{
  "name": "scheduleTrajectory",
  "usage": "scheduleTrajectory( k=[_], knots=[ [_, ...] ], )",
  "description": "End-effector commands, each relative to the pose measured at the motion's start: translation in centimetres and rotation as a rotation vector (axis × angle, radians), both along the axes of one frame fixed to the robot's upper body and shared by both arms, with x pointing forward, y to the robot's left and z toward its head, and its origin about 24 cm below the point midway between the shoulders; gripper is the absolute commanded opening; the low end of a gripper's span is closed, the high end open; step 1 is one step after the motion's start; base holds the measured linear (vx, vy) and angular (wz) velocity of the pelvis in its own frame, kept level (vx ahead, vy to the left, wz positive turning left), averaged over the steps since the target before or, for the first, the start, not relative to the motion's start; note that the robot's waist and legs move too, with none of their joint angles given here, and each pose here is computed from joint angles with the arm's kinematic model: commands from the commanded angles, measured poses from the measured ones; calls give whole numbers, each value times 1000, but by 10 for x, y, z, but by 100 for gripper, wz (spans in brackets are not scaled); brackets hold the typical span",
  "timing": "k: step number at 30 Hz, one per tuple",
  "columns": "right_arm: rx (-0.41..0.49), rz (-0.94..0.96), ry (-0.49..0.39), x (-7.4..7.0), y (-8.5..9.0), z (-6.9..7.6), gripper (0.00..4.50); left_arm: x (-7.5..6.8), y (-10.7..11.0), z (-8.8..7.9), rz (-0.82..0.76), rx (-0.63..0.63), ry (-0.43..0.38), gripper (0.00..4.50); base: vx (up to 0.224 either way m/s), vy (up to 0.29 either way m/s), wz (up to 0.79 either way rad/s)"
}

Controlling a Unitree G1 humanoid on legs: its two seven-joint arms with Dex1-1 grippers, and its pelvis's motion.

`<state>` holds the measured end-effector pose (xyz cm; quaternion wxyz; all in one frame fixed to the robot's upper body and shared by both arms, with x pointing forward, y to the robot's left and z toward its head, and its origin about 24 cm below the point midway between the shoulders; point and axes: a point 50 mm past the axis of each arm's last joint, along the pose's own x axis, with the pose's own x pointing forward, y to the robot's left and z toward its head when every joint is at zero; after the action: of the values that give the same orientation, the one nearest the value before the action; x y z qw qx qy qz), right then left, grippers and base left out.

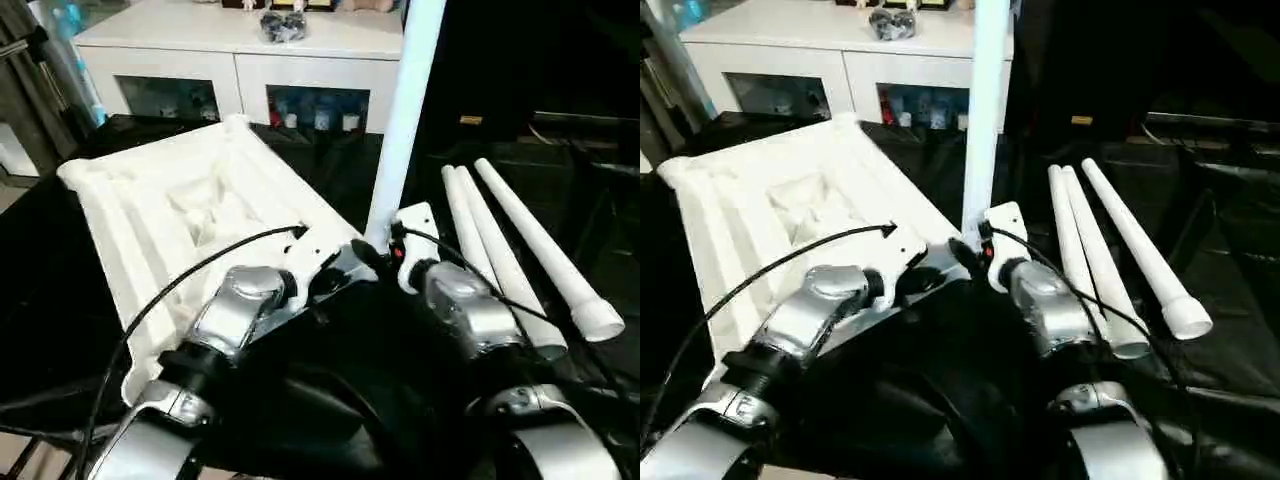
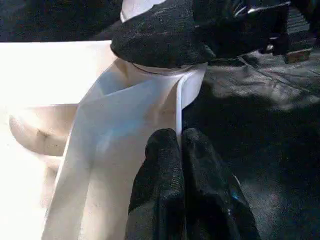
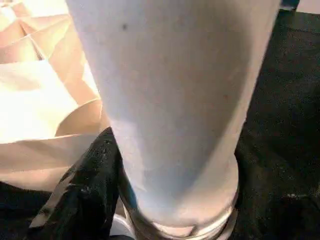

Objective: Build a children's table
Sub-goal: Rotate leg to tighten

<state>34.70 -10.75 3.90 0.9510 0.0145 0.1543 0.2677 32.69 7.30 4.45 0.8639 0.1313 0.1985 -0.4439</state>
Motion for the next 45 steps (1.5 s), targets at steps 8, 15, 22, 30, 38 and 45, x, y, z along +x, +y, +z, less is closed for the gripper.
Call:
scheduleTrajectory(
  k=[8, 15, 22, 30, 38, 45],
  knots=[
    [21, 174, 41, -8, 18, -5, 383, -10, -7, 13, -168, -51, -52, 0, 0, 0, 0],
    [-27, 369, -4, -19, -3, 4, 383, -20, 8, 14, -299, -41, -41, 0, 0, 0, 0],
    [-34, 630, 13, -42, -25, 17, 383, -32, 25, 16, -460, -11, -8, 0, 0, 0, 0],
    [-46, 765, 57, -58, -31, 21, 343, -40, 36, 15, -551, 5, 43, 0, 0, 0, 0],
    [-63, 797, 83, -65, -25, 15, 274, -41, 37, 14, -558, 3, 51, 0, 0, 0, 0],
    [-47, 694, 79, -61, -21, 5, 267, -34, 35, 11, -459, 0, 23, 0, 0, 0, 0]
  ],
)
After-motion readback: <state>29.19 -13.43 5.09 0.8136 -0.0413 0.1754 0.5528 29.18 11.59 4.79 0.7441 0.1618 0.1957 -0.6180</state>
